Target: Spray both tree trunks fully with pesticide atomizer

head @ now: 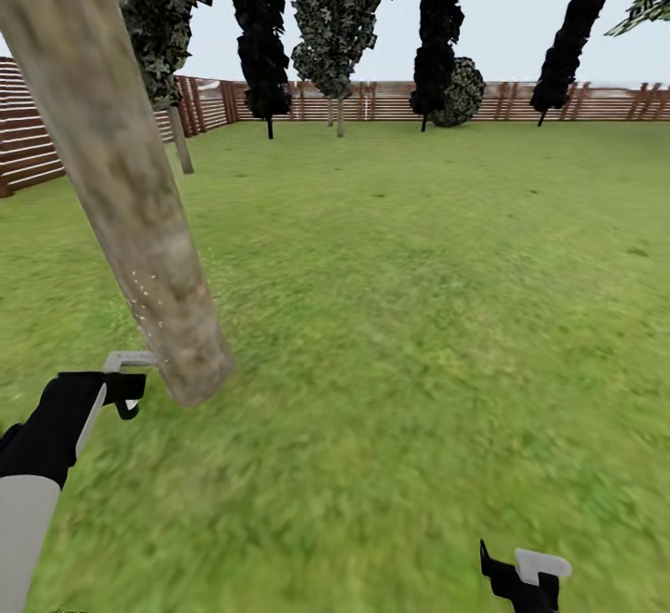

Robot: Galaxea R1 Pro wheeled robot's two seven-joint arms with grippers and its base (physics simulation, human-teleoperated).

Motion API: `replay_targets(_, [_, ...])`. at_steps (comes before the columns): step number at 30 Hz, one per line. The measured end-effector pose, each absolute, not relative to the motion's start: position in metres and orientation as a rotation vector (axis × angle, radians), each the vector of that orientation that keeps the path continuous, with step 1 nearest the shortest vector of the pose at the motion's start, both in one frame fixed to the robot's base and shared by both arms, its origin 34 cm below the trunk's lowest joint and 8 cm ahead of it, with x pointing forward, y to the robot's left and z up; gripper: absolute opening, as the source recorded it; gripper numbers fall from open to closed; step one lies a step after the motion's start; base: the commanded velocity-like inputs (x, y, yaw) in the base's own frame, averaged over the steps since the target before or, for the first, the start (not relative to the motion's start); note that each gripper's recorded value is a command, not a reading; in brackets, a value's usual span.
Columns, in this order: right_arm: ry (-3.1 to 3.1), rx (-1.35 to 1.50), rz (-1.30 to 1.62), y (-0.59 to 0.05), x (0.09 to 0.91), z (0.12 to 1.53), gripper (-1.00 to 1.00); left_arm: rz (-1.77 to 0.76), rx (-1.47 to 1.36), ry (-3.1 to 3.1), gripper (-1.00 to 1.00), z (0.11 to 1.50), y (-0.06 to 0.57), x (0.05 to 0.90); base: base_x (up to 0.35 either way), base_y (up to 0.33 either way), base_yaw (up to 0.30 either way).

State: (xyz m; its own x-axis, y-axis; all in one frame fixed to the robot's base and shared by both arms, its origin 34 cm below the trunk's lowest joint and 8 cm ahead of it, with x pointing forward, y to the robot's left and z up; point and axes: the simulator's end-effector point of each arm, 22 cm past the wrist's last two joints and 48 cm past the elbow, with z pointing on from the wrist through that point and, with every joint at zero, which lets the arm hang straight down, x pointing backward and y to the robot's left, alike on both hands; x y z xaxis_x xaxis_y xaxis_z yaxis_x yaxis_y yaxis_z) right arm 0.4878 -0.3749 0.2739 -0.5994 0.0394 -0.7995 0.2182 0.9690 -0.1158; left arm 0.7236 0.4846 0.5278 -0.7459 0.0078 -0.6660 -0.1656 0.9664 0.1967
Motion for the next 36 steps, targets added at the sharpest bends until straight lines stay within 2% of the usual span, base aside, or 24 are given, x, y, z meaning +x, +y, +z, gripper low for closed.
replay_targets(5, [2.205, 0.180, -0.251, -0.375, 0.488, 0.274, 1.00, 0.315, -0.109, 2.395, -1.00, 0.527, 0.483, 0.724, 0.199, -0.223, 0.239])
replay_targets(15, [2.205, 0.180, -0.252, -0.375, 0.488, 0.274, 1.00, 0.315, -0.106, 2.424, -1.00, 0.511, 0.483, 0.711, 0.017, -0.272, 0.018])
replay_targets(19, [2.205, 0.180, -0.251, -0.375, 0.488, 0.274, 1.00, 0.315, -0.106, 2.425, -1.00, 0.510, 0.483, 0.710, 0.042, -0.276, 0.174])
replay_targets(25, [2.205, 0.180, -0.251, -0.375, 0.488, 0.274, 1.00, 0.316, -0.105, 2.443, -1.00, 0.501, 0.483, 0.702, 0.152, -0.260, 0.257])
replay_targets(32, [2.205, 0.180, -0.251, -0.375, 0.488, 0.274, 1.00, 0.312, -0.103, 2.461, -1.00, 0.491, 0.480, 0.695, 0.218, -0.210, 0.024])
replay_targets(36, [2.206, 0.180, -0.251, -0.375, 0.488, 0.274, 1.00, 0.297, -0.100, 2.466, -1.00, 0.487, 0.472, 0.694, 0.010, -0.260, 0.184])
